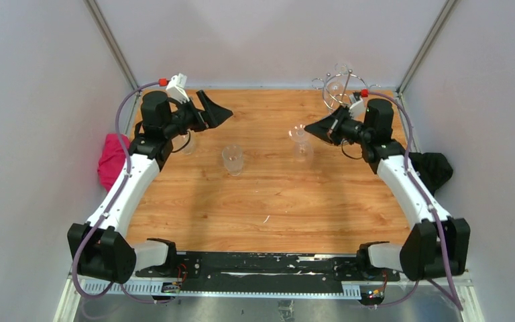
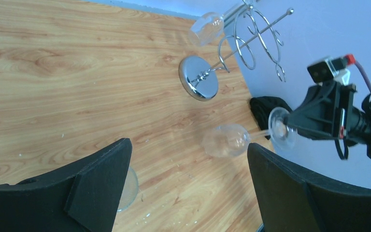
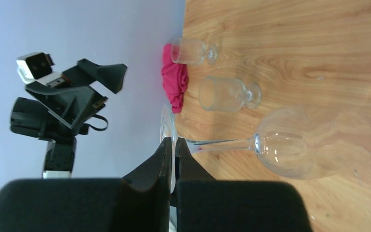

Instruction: Take the wine glass off the wine glass rack

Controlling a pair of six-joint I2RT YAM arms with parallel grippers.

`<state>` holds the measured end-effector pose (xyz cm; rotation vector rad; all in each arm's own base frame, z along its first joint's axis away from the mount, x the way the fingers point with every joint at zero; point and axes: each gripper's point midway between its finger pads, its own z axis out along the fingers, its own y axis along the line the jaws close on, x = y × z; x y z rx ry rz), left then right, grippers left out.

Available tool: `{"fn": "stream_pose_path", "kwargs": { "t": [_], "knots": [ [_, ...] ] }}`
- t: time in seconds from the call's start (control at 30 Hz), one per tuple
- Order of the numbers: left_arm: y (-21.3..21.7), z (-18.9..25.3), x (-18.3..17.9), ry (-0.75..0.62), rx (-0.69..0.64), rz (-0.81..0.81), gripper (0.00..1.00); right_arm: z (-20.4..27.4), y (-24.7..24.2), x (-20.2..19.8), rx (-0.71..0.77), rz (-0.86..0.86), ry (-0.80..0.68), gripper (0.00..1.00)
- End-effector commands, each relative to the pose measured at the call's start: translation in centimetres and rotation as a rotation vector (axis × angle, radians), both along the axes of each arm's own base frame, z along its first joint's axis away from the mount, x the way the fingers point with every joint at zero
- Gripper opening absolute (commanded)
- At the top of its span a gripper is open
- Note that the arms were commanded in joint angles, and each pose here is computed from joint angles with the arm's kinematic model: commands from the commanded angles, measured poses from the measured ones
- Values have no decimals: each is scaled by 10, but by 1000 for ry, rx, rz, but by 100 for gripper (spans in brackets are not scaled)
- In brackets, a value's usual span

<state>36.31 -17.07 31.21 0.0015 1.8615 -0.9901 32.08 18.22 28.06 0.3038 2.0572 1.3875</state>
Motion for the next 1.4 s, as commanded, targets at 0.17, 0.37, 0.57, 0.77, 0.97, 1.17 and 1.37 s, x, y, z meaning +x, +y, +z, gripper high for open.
{"fn": "stream_pose_path", "kwargs": {
  "t": [0.17,0.37,0.57,0.77,0.97,1.17,1.37],
  "knots": [
    [-15,-12,1,-44,-50,-94,96,109,38,46,205,121,-325,0],
    [-29,-19,5,-73,-114,-180,96,129,47,65,431,189,-342,0],
    [-39,-12,6,-147,-223,-263,96,159,45,63,624,262,-379,0],
    [-28,17,-8,-271,-579,-407,96,180,40,47,691,306,-423,0],
    [-27,-5,7,-250,-569,-389,95,191,37,30,711,329,-455,0],
    [-26,16,-3,-314,-560,-401,96,186,50,16,745,365,-447,0],
    [-26,19,-7,-311,-565,-408,96,183,75,8,769,417,-424,0]
  ]
}}
